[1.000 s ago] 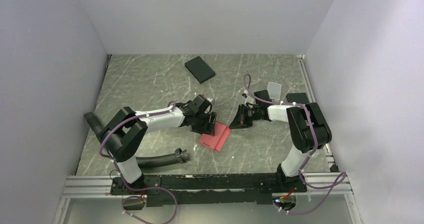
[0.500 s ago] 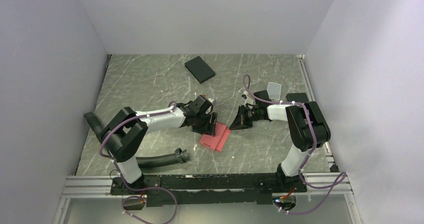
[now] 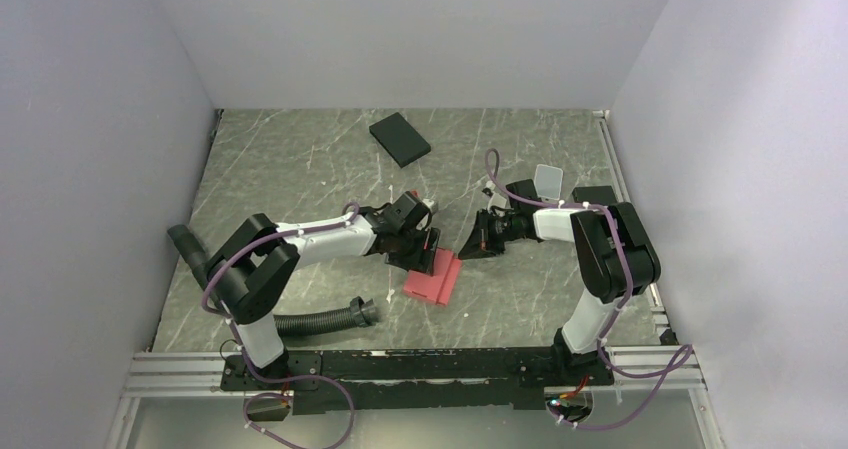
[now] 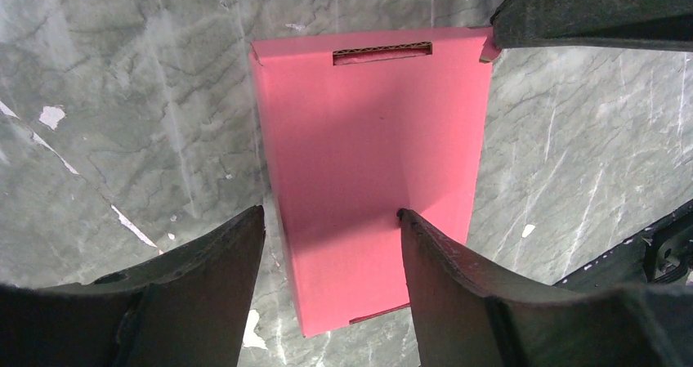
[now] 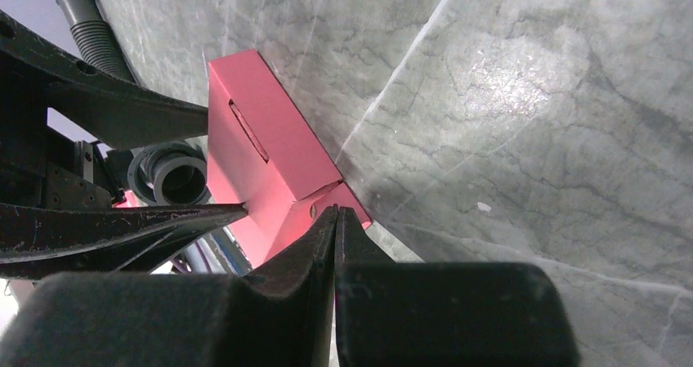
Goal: Fold the paper box
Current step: Close the paper box at the center of the board.
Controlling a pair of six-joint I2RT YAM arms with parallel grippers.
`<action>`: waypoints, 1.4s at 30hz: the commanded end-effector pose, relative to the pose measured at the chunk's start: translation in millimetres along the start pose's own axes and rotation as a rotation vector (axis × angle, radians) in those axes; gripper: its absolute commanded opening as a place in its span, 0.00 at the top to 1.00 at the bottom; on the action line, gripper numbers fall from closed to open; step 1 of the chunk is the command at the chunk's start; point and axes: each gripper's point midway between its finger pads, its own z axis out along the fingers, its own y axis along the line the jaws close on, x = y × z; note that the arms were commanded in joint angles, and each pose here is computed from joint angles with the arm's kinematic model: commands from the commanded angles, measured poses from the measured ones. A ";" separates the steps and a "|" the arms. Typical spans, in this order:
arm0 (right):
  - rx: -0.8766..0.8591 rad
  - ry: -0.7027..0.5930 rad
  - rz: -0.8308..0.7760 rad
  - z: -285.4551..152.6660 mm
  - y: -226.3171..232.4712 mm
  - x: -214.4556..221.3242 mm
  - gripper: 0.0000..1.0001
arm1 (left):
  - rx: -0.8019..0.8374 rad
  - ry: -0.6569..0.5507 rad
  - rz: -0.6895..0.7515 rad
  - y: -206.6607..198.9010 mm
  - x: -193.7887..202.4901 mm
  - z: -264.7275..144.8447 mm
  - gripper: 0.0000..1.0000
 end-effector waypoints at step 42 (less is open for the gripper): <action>-0.064 0.004 0.031 -10.1 4.1 -5.5 0.76 | -0.099 0.106 0.024 22.3 33.5 11.0 0.33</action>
